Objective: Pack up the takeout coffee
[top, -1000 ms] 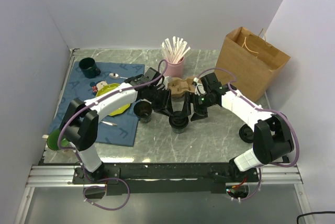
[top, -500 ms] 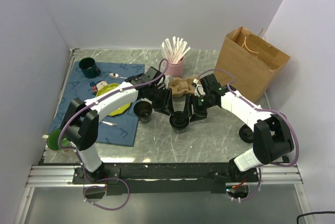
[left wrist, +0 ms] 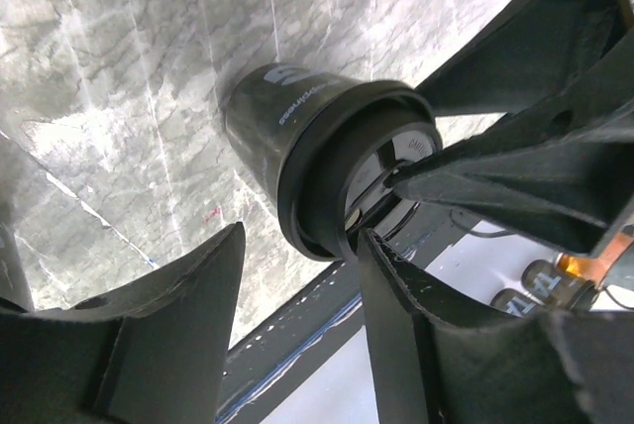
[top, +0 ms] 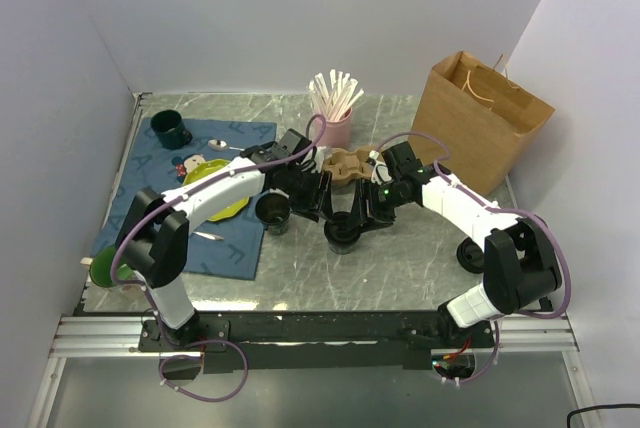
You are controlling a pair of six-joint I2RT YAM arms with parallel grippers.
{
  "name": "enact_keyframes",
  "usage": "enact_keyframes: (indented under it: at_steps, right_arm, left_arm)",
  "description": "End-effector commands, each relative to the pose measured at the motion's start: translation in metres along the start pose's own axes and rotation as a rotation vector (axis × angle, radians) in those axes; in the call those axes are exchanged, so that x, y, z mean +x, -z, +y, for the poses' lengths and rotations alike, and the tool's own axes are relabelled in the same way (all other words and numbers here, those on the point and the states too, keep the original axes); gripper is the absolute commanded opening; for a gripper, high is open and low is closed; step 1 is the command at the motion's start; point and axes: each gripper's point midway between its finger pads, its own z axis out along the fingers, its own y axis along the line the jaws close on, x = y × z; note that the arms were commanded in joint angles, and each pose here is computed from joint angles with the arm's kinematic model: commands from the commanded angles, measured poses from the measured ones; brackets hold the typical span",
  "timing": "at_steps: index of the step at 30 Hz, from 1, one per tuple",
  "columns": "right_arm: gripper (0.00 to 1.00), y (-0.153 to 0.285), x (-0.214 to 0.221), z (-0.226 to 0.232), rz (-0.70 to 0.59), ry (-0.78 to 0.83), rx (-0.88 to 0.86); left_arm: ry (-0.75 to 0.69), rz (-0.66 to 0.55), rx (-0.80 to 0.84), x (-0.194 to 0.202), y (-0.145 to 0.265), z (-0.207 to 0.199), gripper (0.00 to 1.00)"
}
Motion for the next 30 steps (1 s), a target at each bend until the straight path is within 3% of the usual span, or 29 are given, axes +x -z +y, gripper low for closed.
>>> enact_keyframes:
  at_steps: [1,14,23,27,30]
  right_arm:
    - [0.58,0.0,0.0,0.0,-0.019,0.024,0.007]
    - [0.51,-0.008,0.002,-0.01,-0.013,0.002,0.026]
    - [0.47,-0.014,0.015,-0.018,-0.013,-0.043,0.024]
    - [0.5,-0.006,0.011,-0.008,-0.028,-0.04,0.005]
    - [0.6,0.008,0.002,0.005,-0.061,-0.019,-0.009]
  left_arm:
    - [-0.067,0.003,0.032,0.004,-0.006,-0.007,0.55]
    - [-0.024,-0.009,-0.101,0.009,-0.028,0.03,0.45]
    - [0.005,0.024,-0.104,0.015,-0.042,0.037,0.4]
    - [0.009,0.031,-0.115,0.02,-0.044,0.042,0.39]
    - [0.013,0.046,-0.124,0.023,-0.047,0.046,0.39]
